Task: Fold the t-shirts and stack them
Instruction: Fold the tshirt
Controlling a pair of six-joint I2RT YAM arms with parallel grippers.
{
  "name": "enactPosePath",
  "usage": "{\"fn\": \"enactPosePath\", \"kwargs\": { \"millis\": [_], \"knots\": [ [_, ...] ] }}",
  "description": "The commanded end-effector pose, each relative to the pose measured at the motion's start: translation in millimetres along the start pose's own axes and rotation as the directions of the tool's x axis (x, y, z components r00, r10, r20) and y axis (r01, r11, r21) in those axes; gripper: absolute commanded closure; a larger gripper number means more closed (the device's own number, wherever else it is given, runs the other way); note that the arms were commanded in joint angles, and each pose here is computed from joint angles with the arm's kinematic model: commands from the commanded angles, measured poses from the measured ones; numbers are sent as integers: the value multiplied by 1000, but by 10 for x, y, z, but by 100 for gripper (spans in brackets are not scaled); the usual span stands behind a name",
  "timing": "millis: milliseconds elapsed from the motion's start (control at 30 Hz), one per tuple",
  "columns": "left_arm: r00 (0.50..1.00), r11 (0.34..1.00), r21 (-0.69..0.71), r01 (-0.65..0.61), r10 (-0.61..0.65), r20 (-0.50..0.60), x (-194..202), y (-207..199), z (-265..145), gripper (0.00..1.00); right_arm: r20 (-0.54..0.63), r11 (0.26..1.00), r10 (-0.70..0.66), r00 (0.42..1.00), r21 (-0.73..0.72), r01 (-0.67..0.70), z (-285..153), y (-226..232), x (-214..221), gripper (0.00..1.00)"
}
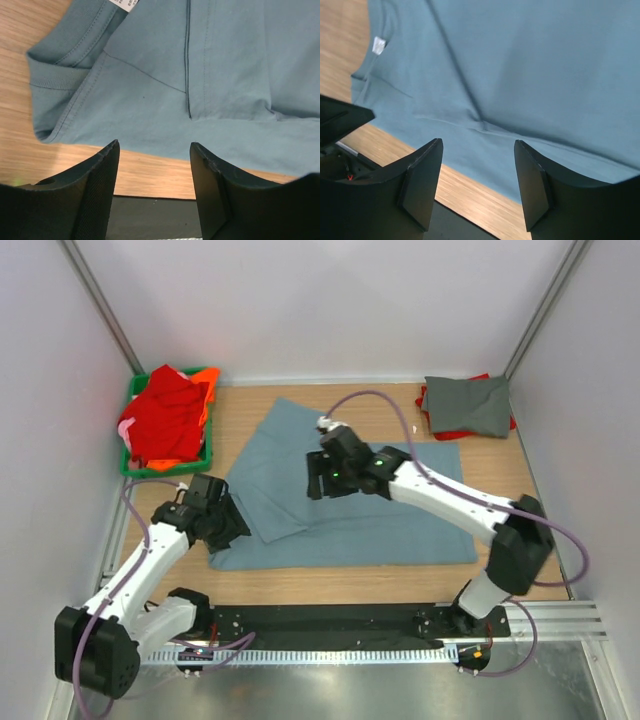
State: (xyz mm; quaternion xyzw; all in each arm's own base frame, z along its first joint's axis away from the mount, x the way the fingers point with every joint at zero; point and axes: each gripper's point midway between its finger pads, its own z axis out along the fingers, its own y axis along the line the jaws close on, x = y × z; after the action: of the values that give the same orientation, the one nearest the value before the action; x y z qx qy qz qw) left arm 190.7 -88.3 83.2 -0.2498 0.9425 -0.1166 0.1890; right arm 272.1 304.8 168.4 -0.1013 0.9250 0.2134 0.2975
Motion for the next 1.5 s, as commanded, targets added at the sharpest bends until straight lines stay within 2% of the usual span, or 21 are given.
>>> {"fn": "enactPosePath", "kwargs": {
  "millis": [0, 33, 67, 100, 167, 200, 300, 333, 500, 767, 867, 1000, 1133, 1300, 1467],
  "knots": [
    [997, 997, 61, 56, -59, 47, -140, -180, 100, 41, -35, 981, -182, 983, -80, 179, 166, 545, 35, 36],
    [996, 998, 11, 58, -59, 60, -157, -90, 162, 41, -90, 976, -213, 973, -72, 207, 360, 582, 173, 37],
    [996, 998, -5, 69, -69, 59, -144, -56, 184, 44, -77, 960, -267, 960, -111, 258, 355, 842, 179, 37],
    [996, 996, -33, 78, -77, 55, -106, 20, 232, 47, -130, 953, -300, 945, -94, 289, 534, 850, 333, 37],
    [990, 991, -51, 126, -122, 66, -79, 87, 255, 51, -125, 931, -359, 925, -121, 345, 603, 1104, 395, 37],
    [988, 989, -60, 138, -134, 78, -48, 156, 274, 52, -172, 924, -378, 910, -129, 359, 753, 1124, 554, 37],
    [979, 978, -90, 189, -179, 101, 20, 305, 300, 55, -192, 908, -412, 891, -171, 383, 889, 1324, 705, 37],
    [974, 974, -98, 202, -189, 127, 13, 360, 279, 55, -223, 904, -423, 878, -167, 394, 1011, 1310, 826, 37],
    [953, 949, -124, 290, -275, 124, 205, 553, 405, 62, -273, 881, -473, 838, -168, 443, 1234, 1372, 1079, 37],
    [949, 942, -144, 302, -282, 144, 277, 696, 464, 63, -274, 869, -487, 829, -64, 490, 1367, 1220, 1054, 45],
    [948, 942, -145, 302, -281, 147, 275, 702, 460, 64, -277, 863, -490, 826, -25, 504, 1389, 1141, 1051, 50],
    [945, 941, -139, 309, -287, 155, 278, 711, 455, 64, -292, 857, -493, 819, -1, 516, 1416, 1049, 1095, 66],
    [942, 939, -137, 317, -294, 164, 276, 726, 453, 64, -305, 855, -494, 815, 2, 519, 1441, 1001, 1152, 73],
    [940, 938, -134, 319, -295, 169, 273, 731, 450, 65, -282, 863, -487, 826, -9, 506, 1402, 1072, 1098, 99],
    [941, 939, -136, 317, -294, 166, 277, 732, 454, 65, -196, 869, -486, 852, -5, 494, 1246, 1234, 809, 99]
  ]
}}
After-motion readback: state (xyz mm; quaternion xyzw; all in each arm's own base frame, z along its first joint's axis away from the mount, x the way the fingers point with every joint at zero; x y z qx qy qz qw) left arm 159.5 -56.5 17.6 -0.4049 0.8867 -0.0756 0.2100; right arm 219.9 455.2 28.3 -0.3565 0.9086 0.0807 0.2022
